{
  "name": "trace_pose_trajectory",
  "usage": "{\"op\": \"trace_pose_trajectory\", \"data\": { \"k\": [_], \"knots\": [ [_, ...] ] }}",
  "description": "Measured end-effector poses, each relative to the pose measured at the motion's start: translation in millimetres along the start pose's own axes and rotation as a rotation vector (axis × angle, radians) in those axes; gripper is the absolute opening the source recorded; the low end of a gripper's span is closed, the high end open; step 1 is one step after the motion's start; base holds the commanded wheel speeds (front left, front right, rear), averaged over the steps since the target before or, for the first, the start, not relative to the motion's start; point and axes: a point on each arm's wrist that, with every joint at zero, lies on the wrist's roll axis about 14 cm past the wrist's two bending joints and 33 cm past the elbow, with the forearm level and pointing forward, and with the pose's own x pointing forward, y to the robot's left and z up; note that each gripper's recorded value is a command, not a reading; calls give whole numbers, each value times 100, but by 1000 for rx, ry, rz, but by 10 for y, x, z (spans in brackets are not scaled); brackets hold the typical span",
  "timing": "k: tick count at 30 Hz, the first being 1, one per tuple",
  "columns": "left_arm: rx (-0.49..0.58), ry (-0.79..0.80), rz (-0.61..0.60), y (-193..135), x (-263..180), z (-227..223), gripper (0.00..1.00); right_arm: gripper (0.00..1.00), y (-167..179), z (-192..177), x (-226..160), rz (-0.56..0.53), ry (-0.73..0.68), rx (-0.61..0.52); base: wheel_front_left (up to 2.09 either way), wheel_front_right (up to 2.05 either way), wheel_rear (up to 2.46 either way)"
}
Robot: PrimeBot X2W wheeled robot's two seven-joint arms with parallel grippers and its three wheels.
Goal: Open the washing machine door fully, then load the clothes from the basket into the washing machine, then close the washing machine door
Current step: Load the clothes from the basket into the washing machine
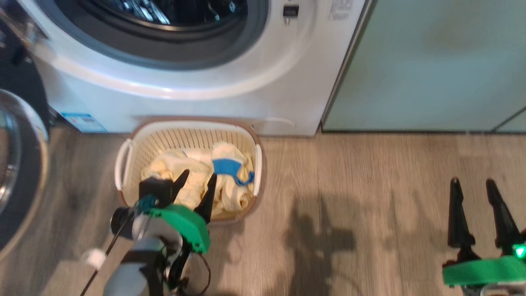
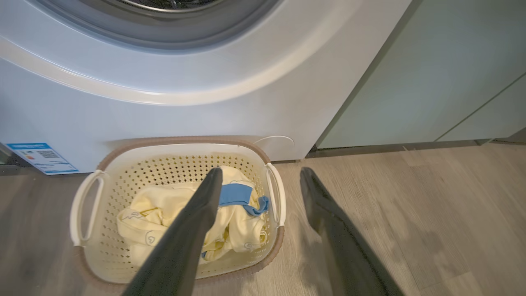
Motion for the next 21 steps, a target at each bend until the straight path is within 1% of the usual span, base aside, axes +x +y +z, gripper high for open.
{"op": "trace_pose_trajectory", "data": {
  "k": [11, 16, 21],
  "knots": [
    [-76, 321, -58, -68, 683, -919, 100, 100, -112, -251, 427, -31, 45, 18, 0, 0, 0],
    [-147, 471, -51, -61, 840, -1391, 100, 100, -184, -416, 545, -51, 80, 22, 0, 0, 0],
    [-167, 552, -42, 27, 967, -1712, 100, 100, -277, -542, 637, -74, 103, 22, 0, 0, 0]
  ]
}}
